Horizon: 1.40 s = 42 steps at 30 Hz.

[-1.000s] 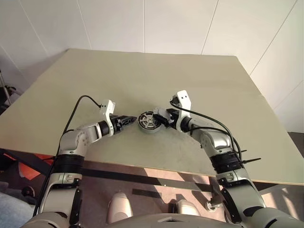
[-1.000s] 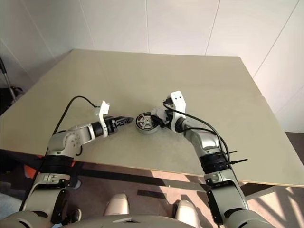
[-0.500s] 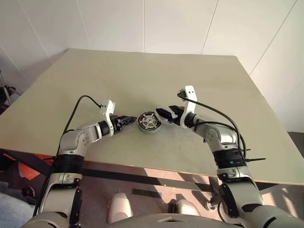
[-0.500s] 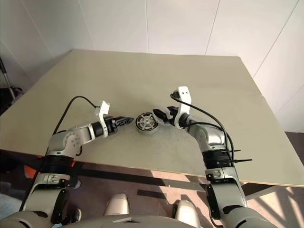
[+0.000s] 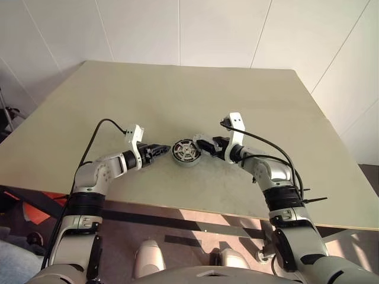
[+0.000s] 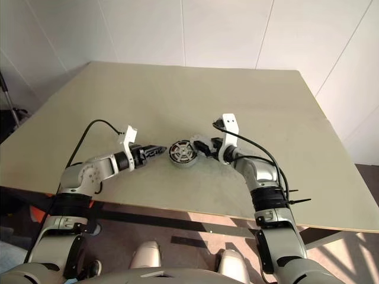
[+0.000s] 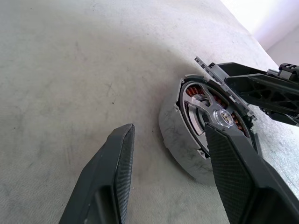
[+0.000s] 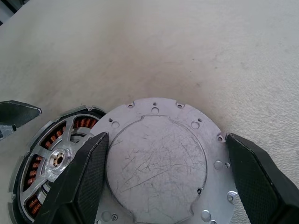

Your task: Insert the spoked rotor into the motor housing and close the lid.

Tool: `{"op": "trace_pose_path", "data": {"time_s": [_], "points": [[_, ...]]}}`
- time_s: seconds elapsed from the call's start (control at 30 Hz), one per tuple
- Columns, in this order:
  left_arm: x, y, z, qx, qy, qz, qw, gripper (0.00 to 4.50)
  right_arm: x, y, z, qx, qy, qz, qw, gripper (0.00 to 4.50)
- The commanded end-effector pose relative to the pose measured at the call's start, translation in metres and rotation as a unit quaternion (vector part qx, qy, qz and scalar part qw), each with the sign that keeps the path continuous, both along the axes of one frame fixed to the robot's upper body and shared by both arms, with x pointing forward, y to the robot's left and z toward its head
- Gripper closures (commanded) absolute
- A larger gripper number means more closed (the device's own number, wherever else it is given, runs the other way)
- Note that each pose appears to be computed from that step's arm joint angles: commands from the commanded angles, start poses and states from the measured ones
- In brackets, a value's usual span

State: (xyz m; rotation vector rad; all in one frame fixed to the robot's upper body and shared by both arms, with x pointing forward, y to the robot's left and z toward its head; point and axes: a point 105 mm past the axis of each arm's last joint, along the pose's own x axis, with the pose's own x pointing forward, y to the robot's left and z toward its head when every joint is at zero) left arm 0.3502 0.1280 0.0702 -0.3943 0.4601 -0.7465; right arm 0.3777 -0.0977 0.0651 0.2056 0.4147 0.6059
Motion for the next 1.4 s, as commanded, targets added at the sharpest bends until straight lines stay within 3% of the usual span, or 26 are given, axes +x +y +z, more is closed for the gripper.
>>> {"op": "trace_pose_path", "data": {"time_s": [0.03, 0.13, 0.23, 0.63, 1.0, 1.4], "points": [[0.003, -0.001, 0.013, 0.001, -0.028, -0.007, 1.000, 1.97, 0.001, -0.001, 0.007, 0.009, -0.013, -0.003, 1.000, 0.03], [0.004, 0.000, 0.014, 0.001, -0.029, -0.005, 1.000, 1.97, 0.000, 0.000, 0.010, 0.013, -0.020, -0.001, 1.000, 0.63], [0.004, 0.000, 0.014, 0.002, -0.029, -0.004, 1.000, 1.97, 0.000, 0.000, 0.015, 0.011, -0.028, 0.000, 1.000, 1.52], [0.004, 0.000, 0.012, 0.000, -0.026, -0.003, 1.000, 1.97, -0.023, 0.027, 0.047, 0.019, -0.092, 0.094, 0.991, 1.52], [0.003, 0.001, 0.011, -0.001, -0.025, 0.000, 1.000, 1.97, -0.039, 0.036, 0.033, -0.025, -0.102, 0.154, 0.983, 1.52], [0.003, 0.001, 0.012, 0.002, -0.023, -0.003, 1.000, 1.97, -0.056, 0.048, 0.040, -0.071, -0.185, 0.218, 0.955, 1.52]]}}
